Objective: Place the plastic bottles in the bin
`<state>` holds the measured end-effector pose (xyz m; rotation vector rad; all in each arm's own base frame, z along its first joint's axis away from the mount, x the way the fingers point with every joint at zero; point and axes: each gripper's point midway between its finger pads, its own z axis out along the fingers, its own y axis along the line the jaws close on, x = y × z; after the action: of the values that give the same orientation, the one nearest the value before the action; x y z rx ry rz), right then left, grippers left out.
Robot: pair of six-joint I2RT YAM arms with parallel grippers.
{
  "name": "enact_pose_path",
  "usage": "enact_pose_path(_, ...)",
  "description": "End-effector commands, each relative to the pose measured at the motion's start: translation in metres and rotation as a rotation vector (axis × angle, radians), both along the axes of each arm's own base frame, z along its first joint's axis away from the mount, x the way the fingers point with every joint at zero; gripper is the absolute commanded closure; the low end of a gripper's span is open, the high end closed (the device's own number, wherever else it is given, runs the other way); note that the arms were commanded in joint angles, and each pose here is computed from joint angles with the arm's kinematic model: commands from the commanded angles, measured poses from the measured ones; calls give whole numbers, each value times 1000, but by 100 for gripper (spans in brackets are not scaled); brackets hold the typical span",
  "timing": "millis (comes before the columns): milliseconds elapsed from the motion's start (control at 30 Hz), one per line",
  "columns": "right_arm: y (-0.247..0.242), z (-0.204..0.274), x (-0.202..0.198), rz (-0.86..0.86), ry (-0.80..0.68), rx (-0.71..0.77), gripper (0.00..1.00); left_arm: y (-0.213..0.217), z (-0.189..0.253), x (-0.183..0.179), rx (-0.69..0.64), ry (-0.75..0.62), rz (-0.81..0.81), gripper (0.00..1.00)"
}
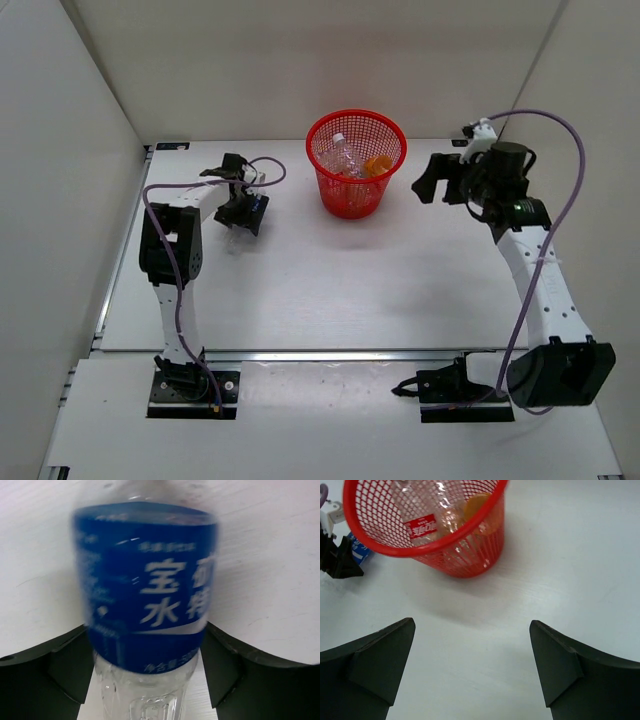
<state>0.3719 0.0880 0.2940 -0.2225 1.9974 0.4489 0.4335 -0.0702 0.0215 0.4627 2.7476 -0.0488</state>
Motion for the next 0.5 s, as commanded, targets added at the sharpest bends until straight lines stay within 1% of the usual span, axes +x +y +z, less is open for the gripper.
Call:
enact_pose_path(0,-8,25,-16,-28,-82,112,4,-17,30,23,-1,-122,-6,14)
enact_pose_path(67,-12,21,-26,-64,-73,95,5,-16,38,28,13,-158,23,38)
enact_pose_path(100,-22,17,-30,-108,-76,71,6,-12,49,34,18,-200,65,57)
enact_pose_path(133,-27,18,-36,-136,-84,59,5,-9,50,35,16,-211,86,63)
enact_pose_path(200,-51,7,-44,-216,-62,56,5,-7,69,38,-23,-248,124,60)
enact_pose_path(233,-51,9,-50,-211,-70,65,5,-7,78,40,-36,-274,141,59)
enact_pose_path(267,-59,0,-55,-230,-52,78,5,-5,93,41,-46,-307,167,56)
enact_pose_path(300,-66,-9,-60,-251,-32,84,5,-7,111,44,-71,-351,193,57)
enact_pose_path(367,-70,-11,-68,-262,-40,96,5,-17,156,51,-127,-461,225,55)
enact_pose_path(400,-73,-13,-73,-266,-40,93,5,-24,186,54,-169,-521,243,55)
enact_pose_path(433,-74,-16,-73,-269,-36,91,5,-34,207,56,-231,-562,262,56)
enact_pose_path(467,-75,-15,-76,-274,-37,86,5,-49,240,58,-315,-629,280,57)
